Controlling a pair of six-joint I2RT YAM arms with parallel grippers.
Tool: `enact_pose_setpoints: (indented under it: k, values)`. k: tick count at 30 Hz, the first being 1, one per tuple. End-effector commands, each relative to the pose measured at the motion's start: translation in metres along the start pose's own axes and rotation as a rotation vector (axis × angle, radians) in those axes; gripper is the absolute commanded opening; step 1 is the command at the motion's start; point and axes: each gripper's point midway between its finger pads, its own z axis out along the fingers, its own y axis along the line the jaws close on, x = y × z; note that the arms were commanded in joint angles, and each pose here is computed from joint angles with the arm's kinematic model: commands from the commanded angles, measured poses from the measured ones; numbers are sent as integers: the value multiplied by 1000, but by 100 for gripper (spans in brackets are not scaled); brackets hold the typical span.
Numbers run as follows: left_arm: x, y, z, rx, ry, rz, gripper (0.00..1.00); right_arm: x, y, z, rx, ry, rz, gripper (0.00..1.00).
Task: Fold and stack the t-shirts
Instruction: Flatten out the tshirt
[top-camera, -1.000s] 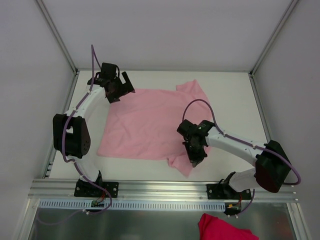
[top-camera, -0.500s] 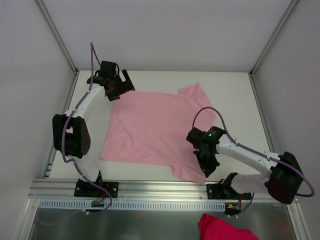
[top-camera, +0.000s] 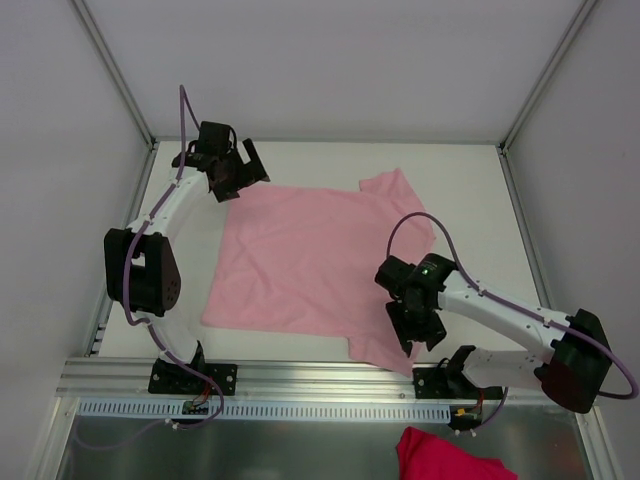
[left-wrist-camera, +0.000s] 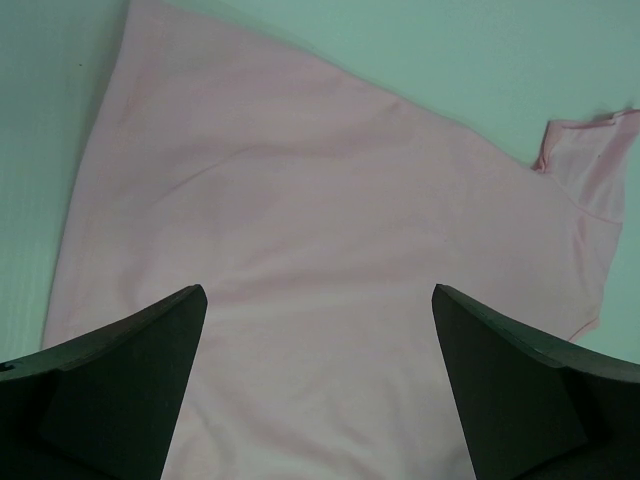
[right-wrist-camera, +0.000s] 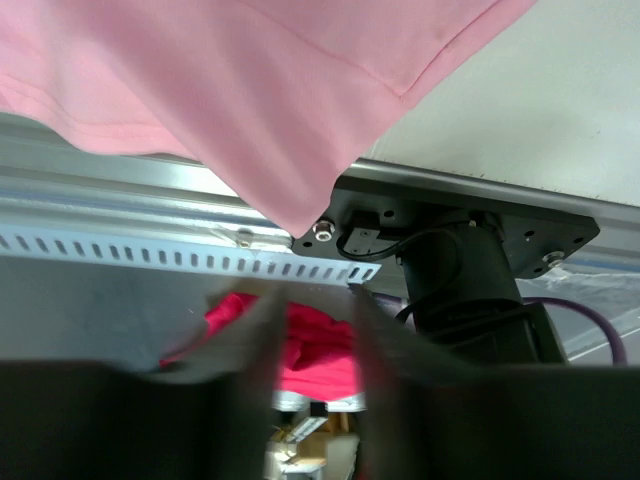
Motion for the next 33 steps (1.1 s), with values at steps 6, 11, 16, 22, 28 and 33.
enact_pose_setpoints:
  k: [6,11,16,22,28,33]
  values:
    - [1,-42,4,250,56,39,99,-55,4,-13,71,-198,48,1]
    - [40,-77,41,458,295,15,99,-73,14,-26,52,-250,61,1]
    - [63,-93,66,492,383,38,99,-78,14,-43,44,-286,56,1]
    - [75,-82,90,426,392,2,99,-72,8,-60,29,-328,68,1]
    - [69,-68,105,340,345,16,99,-67,3,-76,23,-351,65,1]
    - [64,-58,115,273,323,22,99,-61,-6,-94,27,-387,68,1]
